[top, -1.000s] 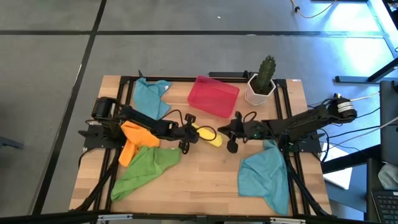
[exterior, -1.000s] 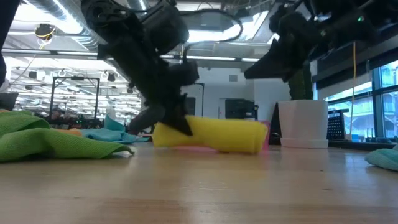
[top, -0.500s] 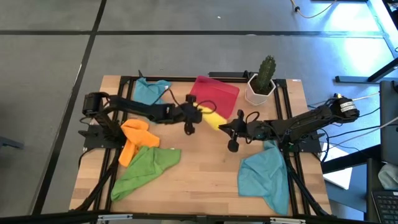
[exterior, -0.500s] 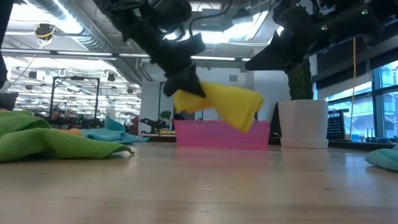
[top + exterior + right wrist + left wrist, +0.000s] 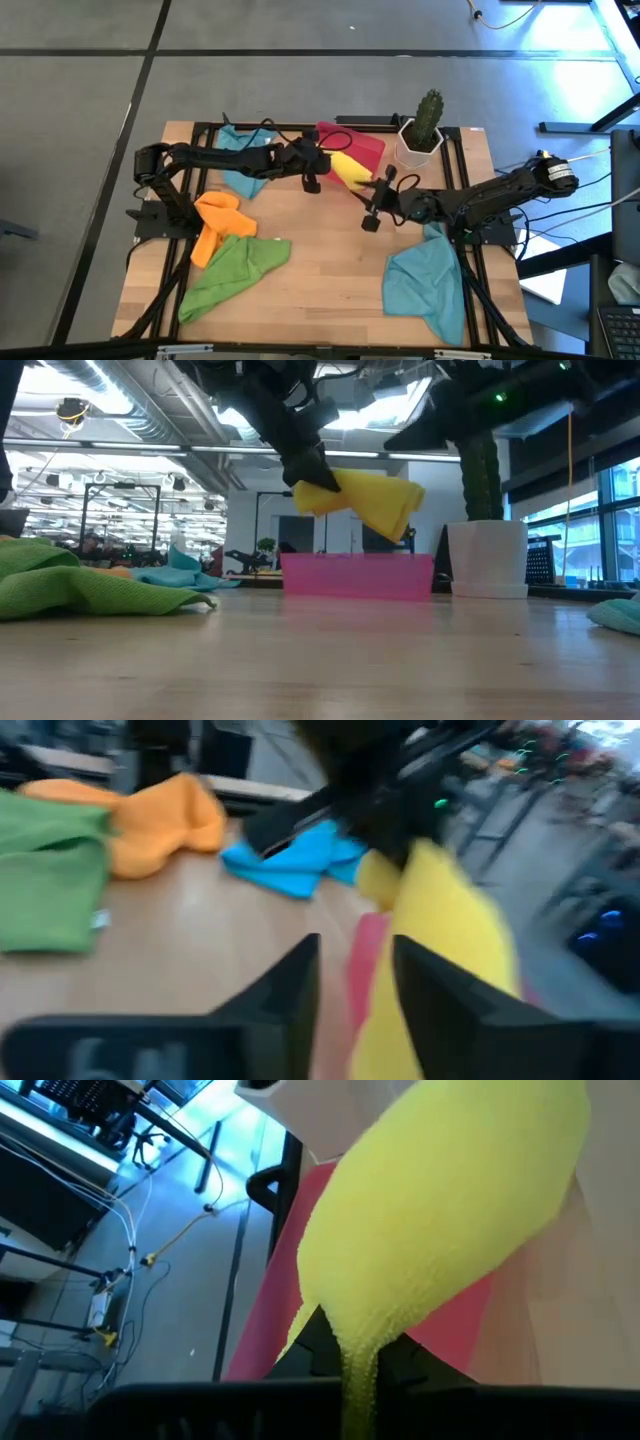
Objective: Roll microfiber towels into tight, uniform cylinder then place into a basket
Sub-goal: Put the rolled yellow towel into the red bin
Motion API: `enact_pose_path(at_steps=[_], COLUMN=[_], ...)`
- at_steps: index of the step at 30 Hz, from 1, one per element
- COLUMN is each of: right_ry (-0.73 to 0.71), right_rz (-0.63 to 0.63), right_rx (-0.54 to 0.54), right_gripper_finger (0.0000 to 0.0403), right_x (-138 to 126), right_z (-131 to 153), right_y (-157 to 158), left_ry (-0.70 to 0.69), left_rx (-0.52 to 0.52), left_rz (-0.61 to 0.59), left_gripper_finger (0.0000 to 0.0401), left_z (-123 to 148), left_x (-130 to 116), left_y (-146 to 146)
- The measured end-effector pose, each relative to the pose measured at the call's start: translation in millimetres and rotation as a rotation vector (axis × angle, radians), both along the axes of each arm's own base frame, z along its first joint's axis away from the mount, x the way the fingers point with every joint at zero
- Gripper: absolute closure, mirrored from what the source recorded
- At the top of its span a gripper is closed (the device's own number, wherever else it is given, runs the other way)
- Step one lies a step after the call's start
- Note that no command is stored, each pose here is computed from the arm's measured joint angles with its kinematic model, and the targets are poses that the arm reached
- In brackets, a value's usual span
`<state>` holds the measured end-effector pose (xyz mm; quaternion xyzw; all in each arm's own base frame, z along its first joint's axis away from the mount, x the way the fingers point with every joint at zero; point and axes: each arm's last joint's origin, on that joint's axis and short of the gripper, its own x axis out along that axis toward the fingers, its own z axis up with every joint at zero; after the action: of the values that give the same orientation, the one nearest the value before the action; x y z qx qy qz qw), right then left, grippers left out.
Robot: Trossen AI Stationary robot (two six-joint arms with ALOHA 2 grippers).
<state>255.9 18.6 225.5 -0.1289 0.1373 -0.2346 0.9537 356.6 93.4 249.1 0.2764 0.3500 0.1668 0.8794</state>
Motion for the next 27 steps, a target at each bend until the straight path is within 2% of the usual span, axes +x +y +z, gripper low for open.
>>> enact_pose_path(at_steps=[3,7,10,13,17,20,23,27], right_ry=[0.029,0.079,0.131,0.154,0.18,0.199,0.24,0.308], right_rz=[-0.092,-0.17,-0.192,-0.193,-0.206,-0.218,-0.231,-0.247], right_rx=[-0.047,0.005,0.046,0.067,0.067,0.055,0.045,0.023], right_gripper_finger=[0.0185,0.012,0.0103,0.0102,0.0118,0.0146,0.0192,0.0279], right_x=[4,10,15,22,28,28,26,23], right_z=[11,16,9,3,-1,-3,-6,-10], right_y=[-8,-23,-33,-40,-48,-53,-57,-64], left_ry=[0.008,0.007,0.006,0.005,0.009,0.014,0.021,0.043], left_rx=[-0.004,-0.004,-0.004,-0.004,-0.004,-0.003,0.001,0.011], left_rz=[0.001,0.001,0.002,0.001,0.002,0.004,0.003,0.004], left_gripper_finger=[0.0401,0.0401,0.0401,0.0401,0.0401,0.0401,0.0401,0.0401], left_z=[-1,-1,-1,-1,-1,-1,-1,-2], left_x=[0,0,0,0,-1,-1,-1,-3], left_y=[0,0,0,0,0,0,1,5])
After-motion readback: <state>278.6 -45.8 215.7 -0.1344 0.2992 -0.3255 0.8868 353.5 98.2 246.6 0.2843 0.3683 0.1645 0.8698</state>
